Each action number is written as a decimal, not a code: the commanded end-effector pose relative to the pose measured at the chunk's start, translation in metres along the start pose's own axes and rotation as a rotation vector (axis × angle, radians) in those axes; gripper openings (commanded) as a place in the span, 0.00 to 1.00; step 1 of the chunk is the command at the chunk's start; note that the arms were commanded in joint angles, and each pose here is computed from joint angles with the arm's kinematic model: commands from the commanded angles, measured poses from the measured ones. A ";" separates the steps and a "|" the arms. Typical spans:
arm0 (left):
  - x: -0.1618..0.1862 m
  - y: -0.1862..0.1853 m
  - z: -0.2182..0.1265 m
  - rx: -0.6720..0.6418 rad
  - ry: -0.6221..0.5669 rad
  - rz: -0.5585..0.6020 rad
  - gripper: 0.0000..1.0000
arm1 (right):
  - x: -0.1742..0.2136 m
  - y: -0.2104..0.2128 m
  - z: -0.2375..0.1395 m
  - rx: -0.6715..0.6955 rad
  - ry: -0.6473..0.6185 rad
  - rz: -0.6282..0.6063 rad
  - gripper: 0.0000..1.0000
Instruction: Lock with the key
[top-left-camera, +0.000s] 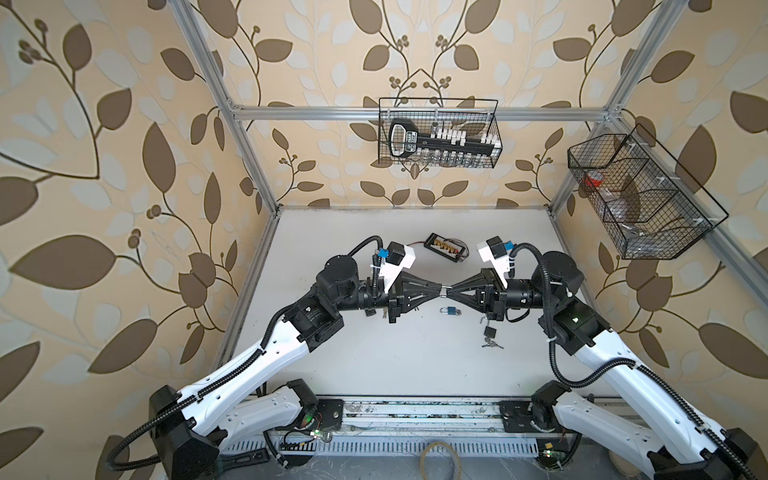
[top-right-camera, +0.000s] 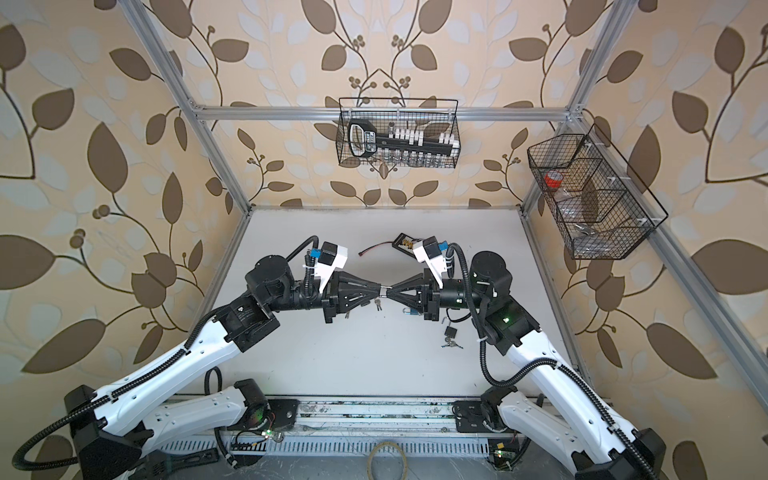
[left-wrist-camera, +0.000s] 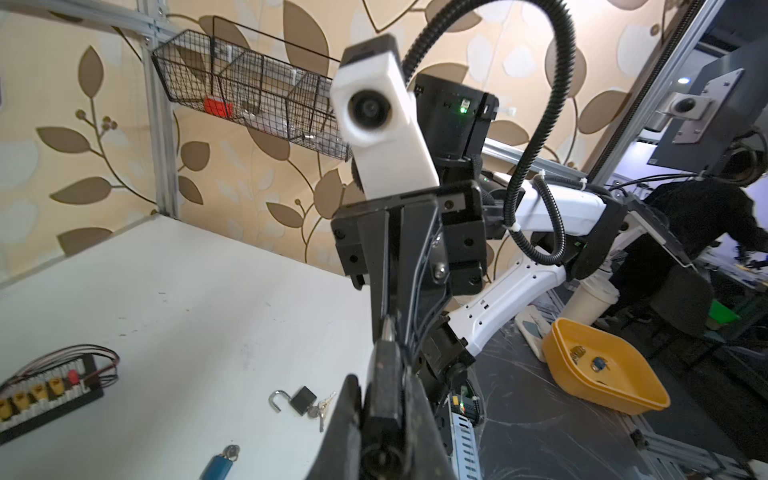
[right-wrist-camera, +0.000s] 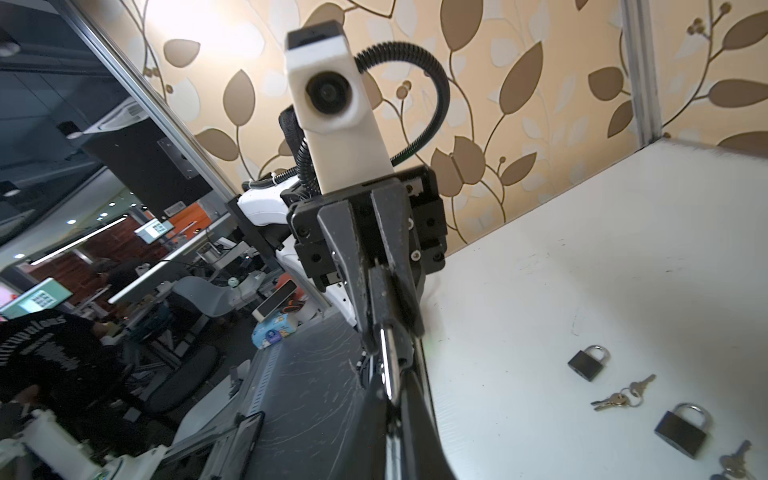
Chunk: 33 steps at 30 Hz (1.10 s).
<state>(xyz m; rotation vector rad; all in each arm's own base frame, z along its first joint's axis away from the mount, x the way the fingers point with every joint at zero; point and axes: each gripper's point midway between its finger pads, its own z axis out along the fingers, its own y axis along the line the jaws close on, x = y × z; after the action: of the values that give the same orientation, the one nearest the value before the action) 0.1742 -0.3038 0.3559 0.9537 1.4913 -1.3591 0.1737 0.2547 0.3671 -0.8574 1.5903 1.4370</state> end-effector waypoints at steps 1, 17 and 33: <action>0.015 0.015 -0.008 -0.002 -0.003 -0.163 0.00 | -0.029 0.033 -0.013 -0.017 -0.085 -0.246 0.37; -0.016 -0.018 -0.020 0.087 -0.075 -0.113 0.00 | -0.008 0.011 -0.002 -0.014 -0.031 -0.141 0.51; -0.037 -0.039 -0.025 0.158 -0.107 -0.062 0.00 | 0.007 0.003 0.005 -0.063 0.003 -0.019 0.56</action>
<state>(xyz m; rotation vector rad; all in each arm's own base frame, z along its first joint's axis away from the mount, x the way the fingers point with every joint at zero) 0.1642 -0.2889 0.3608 0.8569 1.5363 -1.5594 0.1730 0.2581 0.3611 -0.8894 1.5556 1.4306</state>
